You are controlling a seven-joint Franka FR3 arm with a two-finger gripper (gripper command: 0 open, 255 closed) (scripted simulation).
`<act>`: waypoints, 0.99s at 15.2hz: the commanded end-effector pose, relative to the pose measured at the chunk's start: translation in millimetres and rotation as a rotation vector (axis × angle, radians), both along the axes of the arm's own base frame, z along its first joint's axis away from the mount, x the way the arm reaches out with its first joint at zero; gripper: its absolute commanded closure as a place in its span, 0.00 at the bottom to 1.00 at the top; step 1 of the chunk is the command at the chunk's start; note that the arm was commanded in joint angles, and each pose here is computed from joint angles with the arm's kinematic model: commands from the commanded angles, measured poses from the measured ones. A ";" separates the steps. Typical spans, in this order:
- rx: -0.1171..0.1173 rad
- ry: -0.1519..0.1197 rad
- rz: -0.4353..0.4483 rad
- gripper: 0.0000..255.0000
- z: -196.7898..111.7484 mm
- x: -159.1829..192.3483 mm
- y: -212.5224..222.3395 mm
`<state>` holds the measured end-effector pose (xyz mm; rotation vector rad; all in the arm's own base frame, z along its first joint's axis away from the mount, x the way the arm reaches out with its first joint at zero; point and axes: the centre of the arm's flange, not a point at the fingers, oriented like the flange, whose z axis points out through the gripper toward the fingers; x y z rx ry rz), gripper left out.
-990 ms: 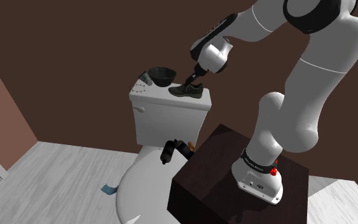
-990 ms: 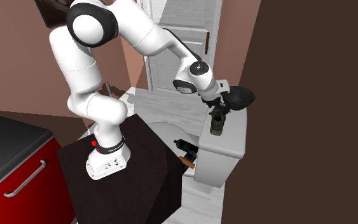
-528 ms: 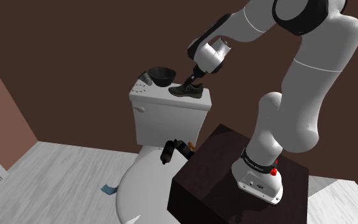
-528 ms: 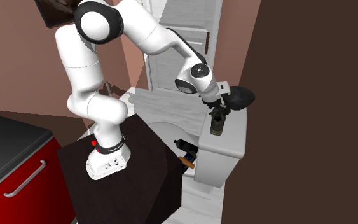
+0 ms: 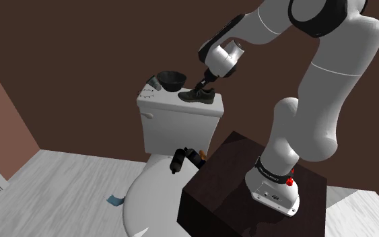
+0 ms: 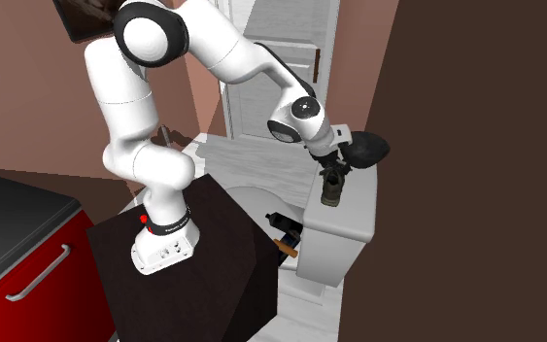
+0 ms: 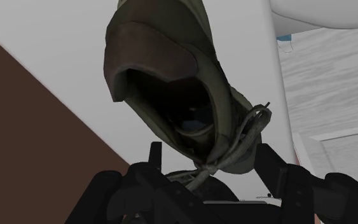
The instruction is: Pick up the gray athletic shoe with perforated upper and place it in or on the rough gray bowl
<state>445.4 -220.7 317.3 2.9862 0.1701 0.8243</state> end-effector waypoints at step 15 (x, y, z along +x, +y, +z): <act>0.000 0.002 -0.002 1.00 52.4 -0.7 -0.7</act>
